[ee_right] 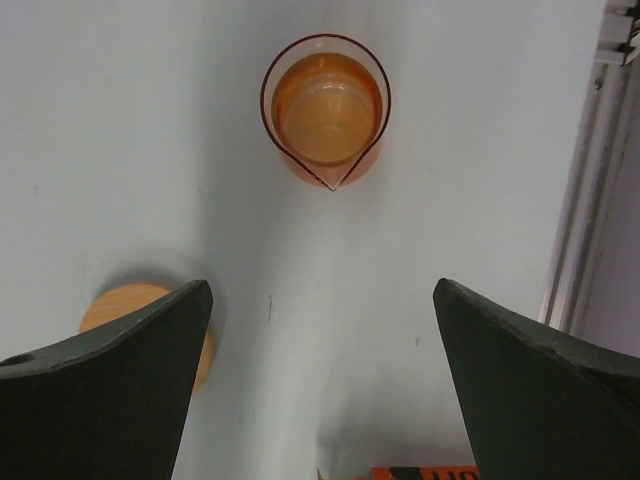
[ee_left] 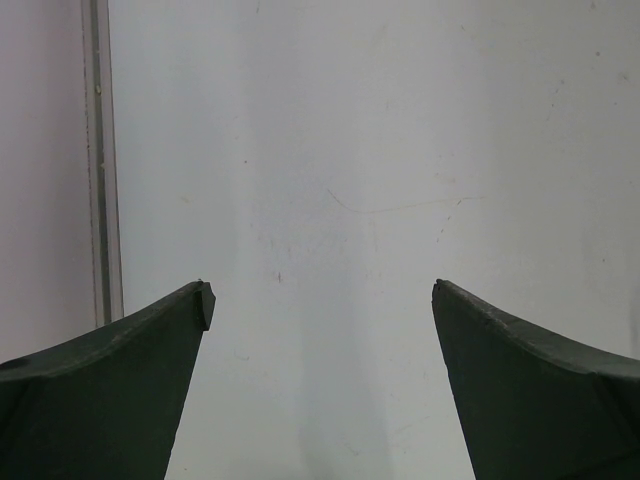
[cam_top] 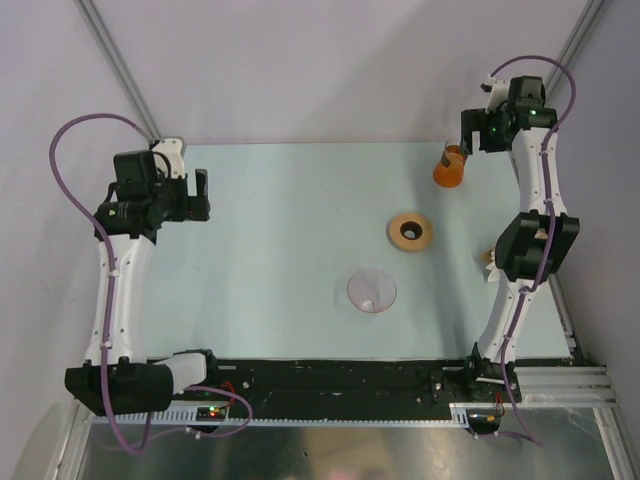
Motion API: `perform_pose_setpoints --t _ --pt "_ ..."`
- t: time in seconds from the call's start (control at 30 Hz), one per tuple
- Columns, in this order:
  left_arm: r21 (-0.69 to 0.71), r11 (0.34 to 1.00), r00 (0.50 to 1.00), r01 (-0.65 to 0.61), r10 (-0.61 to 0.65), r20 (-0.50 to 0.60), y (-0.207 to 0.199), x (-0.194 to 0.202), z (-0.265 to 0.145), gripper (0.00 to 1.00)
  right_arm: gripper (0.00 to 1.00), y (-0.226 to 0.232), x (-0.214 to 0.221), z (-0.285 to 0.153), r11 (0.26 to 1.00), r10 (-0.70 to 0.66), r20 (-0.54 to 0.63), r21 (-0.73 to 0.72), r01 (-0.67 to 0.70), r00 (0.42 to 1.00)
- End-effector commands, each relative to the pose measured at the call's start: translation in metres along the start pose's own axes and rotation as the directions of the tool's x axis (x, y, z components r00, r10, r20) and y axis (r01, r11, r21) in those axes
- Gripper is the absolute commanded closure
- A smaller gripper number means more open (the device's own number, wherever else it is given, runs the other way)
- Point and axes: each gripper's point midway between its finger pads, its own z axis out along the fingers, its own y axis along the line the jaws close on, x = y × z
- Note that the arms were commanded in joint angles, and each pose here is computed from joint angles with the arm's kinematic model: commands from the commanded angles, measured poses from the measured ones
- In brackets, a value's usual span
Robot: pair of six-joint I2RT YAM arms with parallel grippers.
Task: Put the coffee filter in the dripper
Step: Pick up the coffee server from the center of the board.
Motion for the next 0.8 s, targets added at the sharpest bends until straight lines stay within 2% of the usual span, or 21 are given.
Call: perform_pose_setpoints --t 0.0,0.4,0.77 --pt "-0.002 0.999 0.998 -0.039 0.039 0.053 0.001 -0.014 0.000 0.02 0.00 0.003 -0.016 0.020 0.998 -0.051 0.046 0.025 0.050 0.998" --pt "-0.035 0.998 0.998 -0.047 0.049 0.048 0.007 -0.010 0.001 0.02 0.00 -0.002 0.000 0.094 0.990 -0.051 0.015 0.133 0.049 0.999" --pt "-0.044 0.998 0.998 -0.050 0.051 0.034 0.009 -0.005 0.004 0.02 0.00 0.001 -0.016 0.116 0.979 -0.099 0.070 0.186 0.084 0.993"
